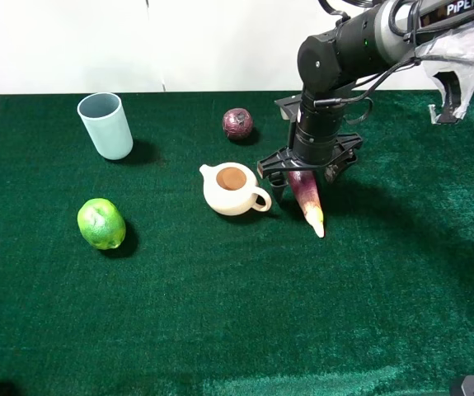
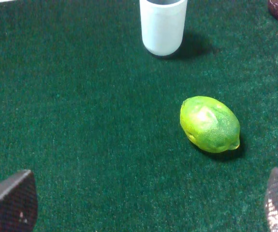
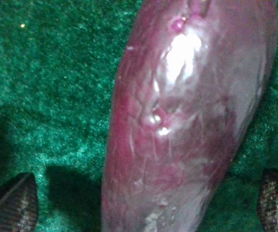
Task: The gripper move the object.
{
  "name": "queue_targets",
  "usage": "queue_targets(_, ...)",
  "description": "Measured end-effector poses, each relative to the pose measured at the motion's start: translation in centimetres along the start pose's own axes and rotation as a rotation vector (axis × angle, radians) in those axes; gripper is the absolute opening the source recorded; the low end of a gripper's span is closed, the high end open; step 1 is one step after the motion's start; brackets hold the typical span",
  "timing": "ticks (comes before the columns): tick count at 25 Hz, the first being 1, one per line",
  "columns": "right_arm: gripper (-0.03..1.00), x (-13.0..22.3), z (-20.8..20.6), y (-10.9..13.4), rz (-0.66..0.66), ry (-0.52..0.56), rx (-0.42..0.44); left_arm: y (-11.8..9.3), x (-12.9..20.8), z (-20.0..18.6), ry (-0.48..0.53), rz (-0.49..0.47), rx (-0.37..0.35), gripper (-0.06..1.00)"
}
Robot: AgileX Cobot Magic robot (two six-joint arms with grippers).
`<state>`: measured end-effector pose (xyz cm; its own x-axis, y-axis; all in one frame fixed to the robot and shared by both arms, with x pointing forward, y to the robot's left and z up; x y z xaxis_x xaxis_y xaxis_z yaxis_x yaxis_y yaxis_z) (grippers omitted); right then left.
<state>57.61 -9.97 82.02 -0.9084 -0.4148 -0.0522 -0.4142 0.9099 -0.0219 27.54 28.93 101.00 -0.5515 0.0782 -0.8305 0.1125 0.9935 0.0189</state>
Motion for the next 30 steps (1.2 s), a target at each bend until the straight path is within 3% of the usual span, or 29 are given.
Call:
queue_targets(21,0.69,-0.3,-3.2,-0.1,0.004,-0.023,-0.003,0.0,0.0,0.0,0.0,0.0,0.0,0.95)
queue_targets(30,0.69,0.2,-7.9,-0.2,0.011,-0.079,-0.014,0.0,0.0,0.0,0.0,0.0,0.0,0.95)
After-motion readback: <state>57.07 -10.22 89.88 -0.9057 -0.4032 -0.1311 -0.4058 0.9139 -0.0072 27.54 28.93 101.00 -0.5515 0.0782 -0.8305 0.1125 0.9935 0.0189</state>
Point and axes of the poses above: a point on each arm's last joint axis where the gripper is mounted, z pointing out along that axis toward the gripper, y along the wrist's bending axis when the last joint is at zero, x = y × z, the point moved 6 cm from there along z, pointing out along that axis toward the gripper, and after that the axes turned 1 degree about -z, right-handed, at the moved point
